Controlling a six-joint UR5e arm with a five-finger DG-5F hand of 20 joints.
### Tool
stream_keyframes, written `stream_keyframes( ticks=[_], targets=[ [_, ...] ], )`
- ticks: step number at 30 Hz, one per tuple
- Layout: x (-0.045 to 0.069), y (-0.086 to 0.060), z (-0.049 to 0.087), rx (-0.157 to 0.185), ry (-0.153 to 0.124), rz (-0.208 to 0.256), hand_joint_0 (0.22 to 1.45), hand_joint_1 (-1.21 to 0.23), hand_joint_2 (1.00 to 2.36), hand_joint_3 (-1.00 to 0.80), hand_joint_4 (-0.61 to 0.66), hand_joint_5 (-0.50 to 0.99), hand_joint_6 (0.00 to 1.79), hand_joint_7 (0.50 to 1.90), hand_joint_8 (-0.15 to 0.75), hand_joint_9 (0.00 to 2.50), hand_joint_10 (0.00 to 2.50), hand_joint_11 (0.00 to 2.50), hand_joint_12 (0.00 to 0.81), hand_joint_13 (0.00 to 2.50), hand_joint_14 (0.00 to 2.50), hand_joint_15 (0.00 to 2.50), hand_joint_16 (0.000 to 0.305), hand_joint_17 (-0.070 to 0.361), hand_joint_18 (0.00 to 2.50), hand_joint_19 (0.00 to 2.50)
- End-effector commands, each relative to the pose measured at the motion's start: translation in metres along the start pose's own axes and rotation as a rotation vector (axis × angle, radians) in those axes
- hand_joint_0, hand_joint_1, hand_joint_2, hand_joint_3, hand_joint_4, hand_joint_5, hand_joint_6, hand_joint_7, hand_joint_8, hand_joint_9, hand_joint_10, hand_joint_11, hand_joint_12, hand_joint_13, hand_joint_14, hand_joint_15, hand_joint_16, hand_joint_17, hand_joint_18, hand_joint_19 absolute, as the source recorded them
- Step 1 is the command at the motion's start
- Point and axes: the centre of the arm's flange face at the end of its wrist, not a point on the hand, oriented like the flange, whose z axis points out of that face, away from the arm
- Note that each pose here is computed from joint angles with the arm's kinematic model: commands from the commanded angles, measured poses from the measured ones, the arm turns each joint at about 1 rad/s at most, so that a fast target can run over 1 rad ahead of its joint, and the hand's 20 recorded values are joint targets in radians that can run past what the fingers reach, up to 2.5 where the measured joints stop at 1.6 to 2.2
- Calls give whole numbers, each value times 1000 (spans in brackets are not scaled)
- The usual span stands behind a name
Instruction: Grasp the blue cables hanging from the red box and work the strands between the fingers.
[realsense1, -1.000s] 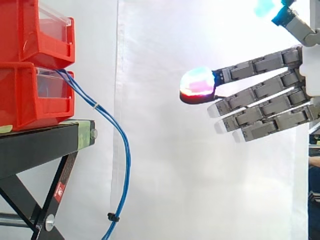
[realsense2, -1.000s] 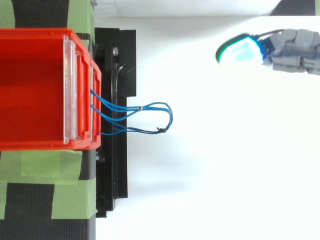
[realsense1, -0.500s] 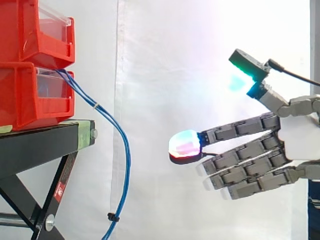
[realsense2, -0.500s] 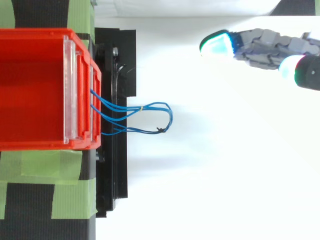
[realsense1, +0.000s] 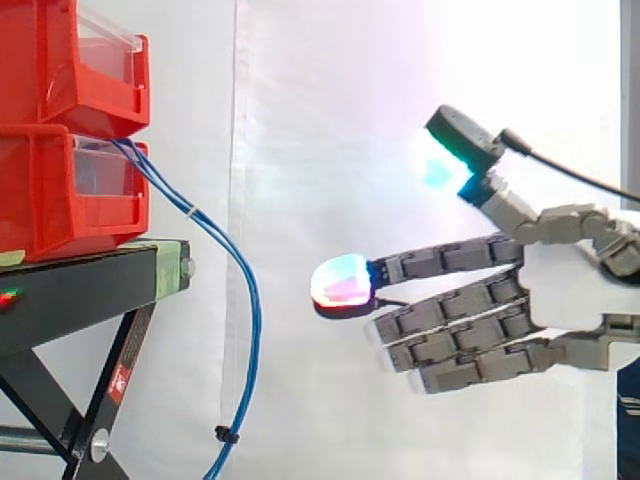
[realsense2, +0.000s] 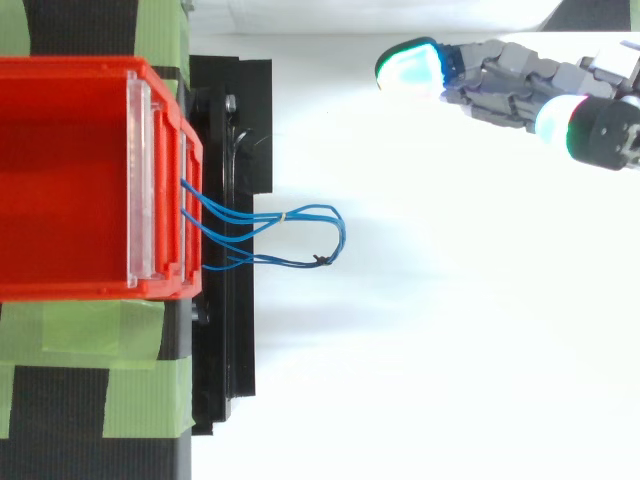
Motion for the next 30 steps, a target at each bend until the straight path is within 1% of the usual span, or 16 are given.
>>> stream_keyframes(
  ticks=[1, 2, 4, 6, 7, 8, 11, 13, 15, 17, 20, 21, 24, 26, 28, 30],
  targets=[
    [15, -11, 17, 1, -3, 3, 644, -308, 1000, -1000, 155, -423, 5, 675, 317, 106, 5, 184, 378, 0, 4, 188, 81, 183, 0, 100],
    [19, -15, 21, 7, -1, 1, 645, -308, 1000, -1000, 156, -424, 6, 677, 317, 107, 3, 185, 379, 0, 4, 187, 81, 183, 0, 93],
    [23, -20, 26, 7, 1, 4, 645, -310, 1000, -1000, 156, -422, 5, 672, 318, 112, 3, 192, 379, 0, 4, 183, 81, 182, 0, 97],
    [29, -14, 32, -12, -1, 15, 646, -312, 1000, -1000, 157, -421, 5, 674, 318, 115, 3, 194, 380, 0, 4, 189, 81, 182, 0, 97],
    [30, -13, 34, -15, -1, 15, 646, -312, 1000, -1000, 157, -420, 5, 674, 317, 115, 3, 193, 380, 0, 4, 189, 81, 182, 0, 97],
    [32, -7, 37, -22, -2, 13, 647, -312, 1000, -1000, 161, -418, 6, 676, 317, 117, 3, 193, 381, 0, 4, 187, 81, 182, 0, 93],
    [34, -5, 39, -24, 1, 8, 648, -314, 1000, -1000, 162, -415, 5, 673, 318, 123, 3, 189, 384, 0, 4, 194, 81, 182, 0, 99],
    [40, 1, 42, -36, 2, -5, 646, -346, 1000, -1000, 176, -381, 4, 651, 331, 184, 1, 144, 395, 0, 4, 159, 83, 186, 0, 57],
    [43, 3, 42, -42, 4, -11, 648, -349, 1000, -1000, 177, -377, 4, 650, 332, 191, 3, 140, 394, 0, 3, 166, 82, 185, 0, 59],
    [50, 5, 41, -55, 10, -24, 650, -352, 1000, -1000, 177, -375, 4, 648, 333, 199, 2, 147, 394, 0, 3, 164, 82, 184, 0, 61],
    [51, 4, 40, -54, 10, -24, 650, -354, 1000, -1000, 178, -373, 4, 648, 333, 204, 3, 148, 396, 0, 4, 160, 81, 183, 0, 59],
    [54, 6, 40, -59, 11, -22, 651, -355, 1000, -1000, 178, -373, 4, 647, 334, 208, 2, 143, 396, 0, 3, 160, 81, 182, 0, 61],
    [57, 7, 39, -67, 3, -21, 653, -357, 1000, -1000, 179, -372, 4, 649, 333, 210, 3, 150, 396, 0, 3, 161, 81, 182, 0, 56],
    [61, 8, 38, -68, -3, -35, 652, -357, 1000, -1000, 179, -371, 4, 647, 333, 212, 3, 143, 397, 0, 5, 158, 81, 183, 0, 71],
    [62, 8, 37, -66, -14, -47, 652, -357, 1000, -1000, 179, -371, 4, 650, 334, 212, 2, 151, 397, 0, 3, 159, 81, 182, 0, 64],
    [62, 7, 36, -64, -17, -54, 652, -357, 1000, -1000, 180, -371, 4, 651, 334, 213, 2, 152, 397, 0, 4, 162, 81, 182, 0, 62]
  ],
)
